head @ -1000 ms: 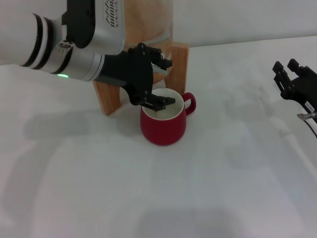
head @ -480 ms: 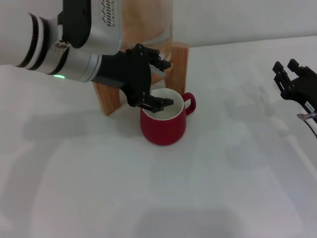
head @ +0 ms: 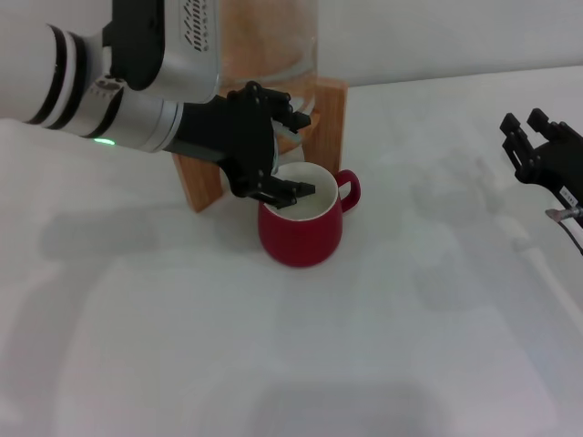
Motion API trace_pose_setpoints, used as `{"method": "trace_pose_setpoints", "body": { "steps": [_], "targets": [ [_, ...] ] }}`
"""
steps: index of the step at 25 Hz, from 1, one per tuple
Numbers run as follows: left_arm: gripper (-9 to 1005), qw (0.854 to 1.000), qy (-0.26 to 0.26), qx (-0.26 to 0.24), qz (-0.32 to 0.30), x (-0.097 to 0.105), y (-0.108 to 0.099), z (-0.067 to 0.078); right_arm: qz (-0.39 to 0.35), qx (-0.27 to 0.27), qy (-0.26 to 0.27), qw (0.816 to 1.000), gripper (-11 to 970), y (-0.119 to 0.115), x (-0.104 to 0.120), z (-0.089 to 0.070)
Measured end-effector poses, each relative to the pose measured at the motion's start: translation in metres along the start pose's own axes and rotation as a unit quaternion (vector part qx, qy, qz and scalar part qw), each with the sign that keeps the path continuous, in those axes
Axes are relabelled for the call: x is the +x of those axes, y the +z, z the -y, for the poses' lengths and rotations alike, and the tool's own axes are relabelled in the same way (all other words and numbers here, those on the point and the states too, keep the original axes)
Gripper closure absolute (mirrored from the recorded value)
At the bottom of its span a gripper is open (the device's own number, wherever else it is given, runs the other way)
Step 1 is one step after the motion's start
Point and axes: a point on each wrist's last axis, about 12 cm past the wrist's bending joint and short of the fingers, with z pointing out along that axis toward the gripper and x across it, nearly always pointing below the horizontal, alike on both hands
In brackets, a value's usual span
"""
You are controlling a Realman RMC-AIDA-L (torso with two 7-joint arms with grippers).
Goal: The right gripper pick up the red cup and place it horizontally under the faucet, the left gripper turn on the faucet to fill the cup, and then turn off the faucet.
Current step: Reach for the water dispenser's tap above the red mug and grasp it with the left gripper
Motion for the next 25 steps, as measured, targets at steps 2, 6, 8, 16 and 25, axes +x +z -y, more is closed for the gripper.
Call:
{"method": "trace_pose_setpoints", "body": {
  "steps": [2,6,8,16,25],
  "targets": [
    [211,1.0,0.003,-0.002,0.001,-0.002,-0.001,0.0,0.0,-0.001,0.0,1.0,578,0.0,0.0,0.0],
    [211,1.0,0.007,-0.008,0.003,-0.004,-0.004,-0.001,0.0,-0.001,0.0,1.0,578,-0.001,0.0,0.0],
    [211,1.0,0.01,-0.015,0.004,-0.006,-0.007,-0.002,0.002,-0.002,0.0,1.0,578,-0.001,0.0,0.0],
    [211,0.997,-0.008,-0.072,0.032,-0.001,-0.026,-0.005,0.005,-0.003,0.0,1.0,578,-0.001,-0.001,0.0],
    [210,0.991,-0.052,-0.107,0.064,0.02,-0.035,0.014,0.008,-0.004,-0.002,1.0,578,0.003,-0.003,0.0]
  ]
}}
